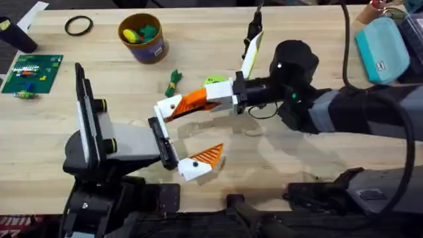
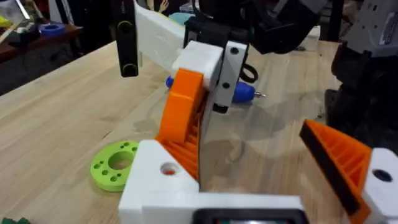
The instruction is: Pick up the gripper from the table and insert it into the empty holder that is missing its gripper. Then pick up a screw, insert it into the mounting hole, and use the screwdriver to tighten it. Finally, clean up the table by picking up the vegetable and placing it into the bucket.
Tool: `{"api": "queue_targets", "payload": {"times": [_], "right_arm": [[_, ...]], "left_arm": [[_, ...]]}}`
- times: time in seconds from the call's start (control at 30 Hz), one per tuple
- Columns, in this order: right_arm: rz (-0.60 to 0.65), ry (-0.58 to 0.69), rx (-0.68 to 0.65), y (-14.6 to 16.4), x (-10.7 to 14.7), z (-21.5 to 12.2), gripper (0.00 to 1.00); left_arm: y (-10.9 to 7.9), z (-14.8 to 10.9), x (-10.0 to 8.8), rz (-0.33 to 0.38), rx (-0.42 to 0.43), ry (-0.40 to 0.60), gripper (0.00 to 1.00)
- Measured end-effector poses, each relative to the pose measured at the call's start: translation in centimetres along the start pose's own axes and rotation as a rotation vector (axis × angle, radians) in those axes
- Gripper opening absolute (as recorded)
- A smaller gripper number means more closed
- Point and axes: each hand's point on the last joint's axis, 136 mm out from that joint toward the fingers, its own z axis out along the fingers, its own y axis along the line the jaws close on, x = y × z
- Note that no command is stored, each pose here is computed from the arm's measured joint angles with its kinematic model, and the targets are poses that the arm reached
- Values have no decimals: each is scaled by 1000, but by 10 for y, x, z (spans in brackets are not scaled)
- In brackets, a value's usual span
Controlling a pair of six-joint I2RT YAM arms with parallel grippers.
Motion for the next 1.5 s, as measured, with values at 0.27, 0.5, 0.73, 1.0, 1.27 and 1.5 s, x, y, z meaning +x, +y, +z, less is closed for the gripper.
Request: {"api": "queue_targets", "payload": {"times": [0.27,0.5,0.73,1.0,1.27,1.5], "right_arm": [[1,0,0,0,0,0,11],[0,-1,0,0,0,0,10],[1,-1,1,0,0,0,10],[0,-1,0,0,0,0,10],[9,-4,2,0,-1,0,137],[9,-55,19,-4,-9,1,986]], "left_arm": [[0,0,0,-1,0,0,981],[0,0,0,-1,0,0,981],[0,0,0,-1,0,0,981],[0,0,0,0,0,0,981],[0,0,0,0,0,0,981],[-12,0,-1,1,66,-3,981]]}}
